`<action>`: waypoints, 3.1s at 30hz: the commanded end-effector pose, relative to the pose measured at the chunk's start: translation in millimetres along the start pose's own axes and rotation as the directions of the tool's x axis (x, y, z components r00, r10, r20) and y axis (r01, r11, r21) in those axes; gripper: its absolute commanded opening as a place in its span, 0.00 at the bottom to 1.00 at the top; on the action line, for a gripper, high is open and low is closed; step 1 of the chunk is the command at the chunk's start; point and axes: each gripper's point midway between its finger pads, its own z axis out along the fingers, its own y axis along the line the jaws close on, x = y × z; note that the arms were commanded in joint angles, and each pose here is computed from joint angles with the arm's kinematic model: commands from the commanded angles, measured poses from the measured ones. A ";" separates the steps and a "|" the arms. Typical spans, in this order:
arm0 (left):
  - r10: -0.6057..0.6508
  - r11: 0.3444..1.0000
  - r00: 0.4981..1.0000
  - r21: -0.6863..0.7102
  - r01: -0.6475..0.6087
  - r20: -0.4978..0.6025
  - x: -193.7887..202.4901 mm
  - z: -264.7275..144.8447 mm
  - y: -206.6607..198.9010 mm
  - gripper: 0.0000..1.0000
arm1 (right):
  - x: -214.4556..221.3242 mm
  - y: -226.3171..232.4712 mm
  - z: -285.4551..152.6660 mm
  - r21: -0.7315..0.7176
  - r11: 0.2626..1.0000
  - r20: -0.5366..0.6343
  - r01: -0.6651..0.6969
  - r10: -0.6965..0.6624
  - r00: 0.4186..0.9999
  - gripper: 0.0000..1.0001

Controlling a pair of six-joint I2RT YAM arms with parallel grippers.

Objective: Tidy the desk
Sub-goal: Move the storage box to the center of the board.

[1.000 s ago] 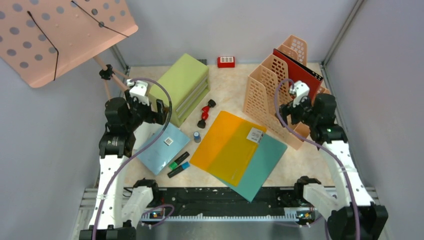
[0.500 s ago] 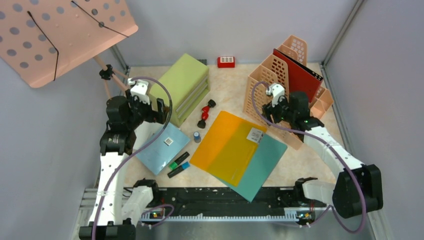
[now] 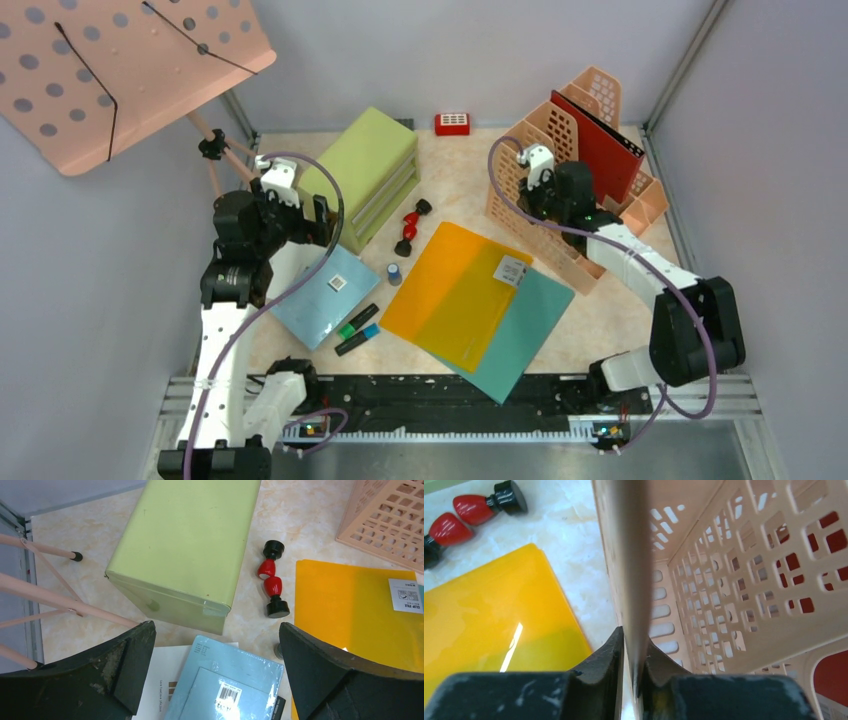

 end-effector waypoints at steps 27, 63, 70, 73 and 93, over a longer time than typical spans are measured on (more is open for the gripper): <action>0.010 0.999 0.998 -0.032 -0.008 0.062 -20.8 -1.6 6.2 0.99 | -115.8 -67.6 30.3 0.217 0.970 0.057 -0.111 0.101 0.993 0.65; 0.015 1.000 0.998 -0.022 -0.014 0.064 -16.5 -0.7 4.2 0.99 | 82.6 -2.6 -17.3 0.021 0.994 -0.450 -0.104 0.102 0.887 0.26; -0.001 1.000 0.998 -0.020 0.003 0.060 -19.6 2.8 5.2 0.99 | 49.7 -17.1 13.4 0.063 0.988 -0.394 -0.141 0.155 0.906 0.19; -0.006 1.000 0.998 -0.021 0.007 0.058 -20.8 4.3 5.9 0.99 | 37.4 -22.2 26.4 0.082 0.982 -0.369 -0.170 0.188 0.910 0.18; -0.002 1.000 0.998 -0.031 0.004 0.059 -21.1 2.7 7.5 0.99 | 14.6 35.6 39.0 -0.100 0.902 -0.353 -0.420 0.363 0.862 0.41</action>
